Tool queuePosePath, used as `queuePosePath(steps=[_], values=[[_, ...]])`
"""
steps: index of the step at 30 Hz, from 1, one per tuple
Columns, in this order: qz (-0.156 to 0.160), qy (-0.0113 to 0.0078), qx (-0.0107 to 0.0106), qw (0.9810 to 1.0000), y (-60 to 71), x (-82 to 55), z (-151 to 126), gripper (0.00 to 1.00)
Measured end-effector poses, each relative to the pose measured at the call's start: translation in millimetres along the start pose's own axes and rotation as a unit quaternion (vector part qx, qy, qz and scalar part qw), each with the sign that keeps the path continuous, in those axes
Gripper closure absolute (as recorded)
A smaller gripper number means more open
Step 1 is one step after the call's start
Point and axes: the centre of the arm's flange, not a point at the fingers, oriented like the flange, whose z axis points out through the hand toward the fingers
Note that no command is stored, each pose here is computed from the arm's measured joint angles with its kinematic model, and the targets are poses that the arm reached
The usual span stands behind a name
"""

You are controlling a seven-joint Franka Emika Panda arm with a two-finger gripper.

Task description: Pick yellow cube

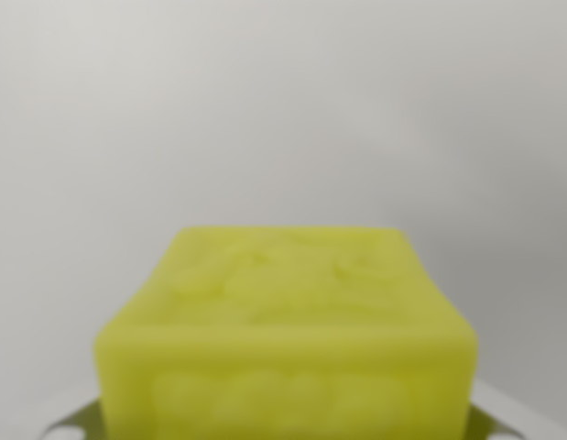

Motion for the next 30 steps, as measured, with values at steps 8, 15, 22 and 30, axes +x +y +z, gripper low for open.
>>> queuePosePath(steps=[8,15,22,30], values=[[0.0,-0.0003,0.0,1.0,0.0,-0.1,-13,1.0],[0.0,-0.0002,0.0,1.0,0.0,-0.1,-25,1.0],[0.0,-0.0002,0.0,1.0,0.0,-0.1,-37,1.0],[0.0,-0.0002,0.0,1.0,0.0,-0.1,-50,1.0]])
